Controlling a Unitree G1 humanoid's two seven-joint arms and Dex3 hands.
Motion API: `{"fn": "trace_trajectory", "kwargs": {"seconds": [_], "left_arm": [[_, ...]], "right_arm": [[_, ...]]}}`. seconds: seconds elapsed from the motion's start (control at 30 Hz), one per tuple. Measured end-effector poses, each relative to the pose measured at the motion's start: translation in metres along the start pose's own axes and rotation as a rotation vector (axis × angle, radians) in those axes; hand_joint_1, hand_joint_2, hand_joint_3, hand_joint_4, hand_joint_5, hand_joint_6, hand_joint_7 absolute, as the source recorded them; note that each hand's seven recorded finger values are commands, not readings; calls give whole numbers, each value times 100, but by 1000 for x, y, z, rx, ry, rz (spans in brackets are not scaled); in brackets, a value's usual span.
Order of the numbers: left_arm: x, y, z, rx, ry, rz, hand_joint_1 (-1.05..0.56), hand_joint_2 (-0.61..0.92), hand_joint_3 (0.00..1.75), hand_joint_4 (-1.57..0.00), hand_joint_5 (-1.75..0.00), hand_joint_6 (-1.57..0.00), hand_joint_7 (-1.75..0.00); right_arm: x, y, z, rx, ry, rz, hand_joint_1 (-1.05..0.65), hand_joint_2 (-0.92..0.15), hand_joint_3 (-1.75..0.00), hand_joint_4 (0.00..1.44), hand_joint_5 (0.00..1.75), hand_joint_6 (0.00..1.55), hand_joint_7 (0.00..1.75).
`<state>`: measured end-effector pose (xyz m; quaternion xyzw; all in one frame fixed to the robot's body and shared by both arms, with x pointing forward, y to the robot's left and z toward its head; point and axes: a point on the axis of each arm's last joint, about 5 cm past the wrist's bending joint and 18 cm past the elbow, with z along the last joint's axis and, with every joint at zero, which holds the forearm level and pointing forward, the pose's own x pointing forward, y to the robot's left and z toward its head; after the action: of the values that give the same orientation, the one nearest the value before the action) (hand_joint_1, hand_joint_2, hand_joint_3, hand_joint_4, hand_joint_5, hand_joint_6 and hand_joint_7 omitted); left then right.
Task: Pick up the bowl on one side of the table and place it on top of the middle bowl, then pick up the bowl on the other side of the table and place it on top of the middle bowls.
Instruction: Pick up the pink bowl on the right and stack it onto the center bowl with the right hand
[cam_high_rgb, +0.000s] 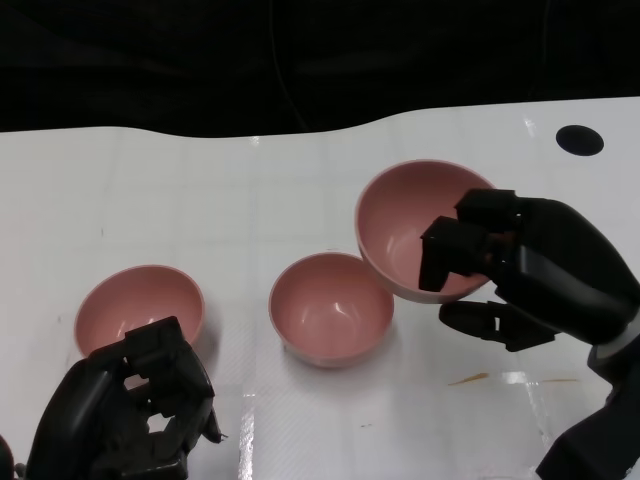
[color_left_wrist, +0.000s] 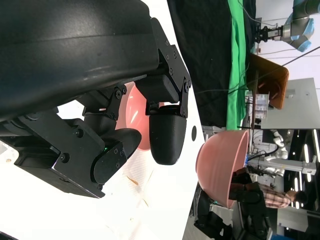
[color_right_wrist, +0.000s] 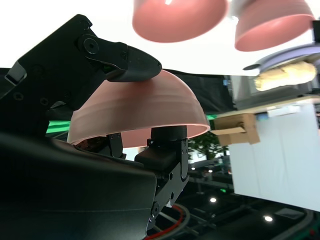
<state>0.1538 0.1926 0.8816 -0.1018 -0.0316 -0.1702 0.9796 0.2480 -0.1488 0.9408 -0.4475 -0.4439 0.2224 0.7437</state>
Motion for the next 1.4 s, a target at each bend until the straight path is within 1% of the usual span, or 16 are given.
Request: {"fn": "trace_trajectory", "kwargs": {"seconds": [0.03, 0.07, 0.1, 0.17, 0.3, 0.47, 0.67, 1.03, 1.1, 1.13, 1.17, 1.23, 1.27, 1.3, 1.37, 1.4], "left_arm": [[0, 0, 0, 0, 0, 0, 0, 56, 117, -78, -165, -78, -145], [0, 0, 0, 2, 0, 0, -1, 56, 117, -78, -164, -78, -145], [0, 0, 0, 6, -1, 0, -1, 56, 116, -78, -164, -78, -145], [0, 0, 0, 19, 1, -2, -1, 57, 116, -78, -164, -78, -146], [0, 0, 0, 28, -4, -1, -1, 57, 115, -78, -164, -78, -146], [1, 0, -1, 28, -11, 0, -1, 57, 117, -78, -165, -77, -147], [1, 0, -2, 27, -9, 2, -1, 57, 117, -77, -165, -77, -147], [0, 1, -3, 27, -10, 2, -1, 58, 117, -77, -165, -77, -147], [0, 1, -3, 25, -10, 2, -3, 58, 115, -78, -162, -78, -142], [0, 1, -3, 24, -11, -2, -3, 58, 114, -78, -161, -79, -141], [1, 1, -3, 25, -13, -6, -3, 58, 113, -78, -161, -79, -141], [2, 0, -2, 25, -15, -10, -4, 58, 113, -78, -162, -80, -141], [1, 0, -2, 25, -15, -10, -4, 58, 112, -77, -162, -80, -140], [1, 0, -3, 23, -14, -8, -4, 62, 107, -76, -166, -81, -140], [1, 0, -3, 18, -17, -11, -5, 64, 103, -75, -168, -81, -140], [1, 0, -2, 15, -19, -13, -5, 64, 103, -74, -172, -81, -142]], "right_arm": [[2, 0, 1, 5, -10, -6, -14, -55, -96, 87, 175, 58, 175], [5, 0, 2, 9, -21, -11, -12, -52, -101, 87, 175, 57, 175], [7, 1, 3, 13, -34, -19, -12, -50, -103, 87, 175, 57, 175], [13, 1, 5, 22, -63, -33, -11, -49, -105, 87, 175, 56, 175], [16, 2, 7, 33, -83, -43, -15, -48, -107, 90, 175, 59, 175], [28, 9, 16, 68, -125, -43, -17, -48, -108, 93, 175, 62, 175], [30, 8, 16, 64, -133, -38, -17, -48, -108, 93, 175, 62, 175], [33, 12, 19, 68, -151, -32, -17, -49, -106, 93, 175, 62, 175], [38, 18, 24, 79, -176, -10, -16, -47, -101, 94, 175, 63, 175], [40, 23, 30, 96, -198, 16, -16, -51, -93, 94, 175, 63, 175], [43, 29, 35, 114, -222, 43, -16, -52, -88, 93, 175, 63, 175], [46, 38, 44, 139, -262, 75, -15, -54, -84, 93, 175, 63, 175], [47, 38, 45, 142, -268, 78, -15, -54, -83, 93, 175, 63, 175], [47, 38, 46, 143, -270, 77, -16, -56, -79, 94, 175, 63, 171], [46, 39, 45, 144, -266, 82, -16, -57, -77, 94, 175, 63, 170], [46, 40, 45, 144, -266, 86, -19, -63, -72, 93, 175, 64, 162]]}}
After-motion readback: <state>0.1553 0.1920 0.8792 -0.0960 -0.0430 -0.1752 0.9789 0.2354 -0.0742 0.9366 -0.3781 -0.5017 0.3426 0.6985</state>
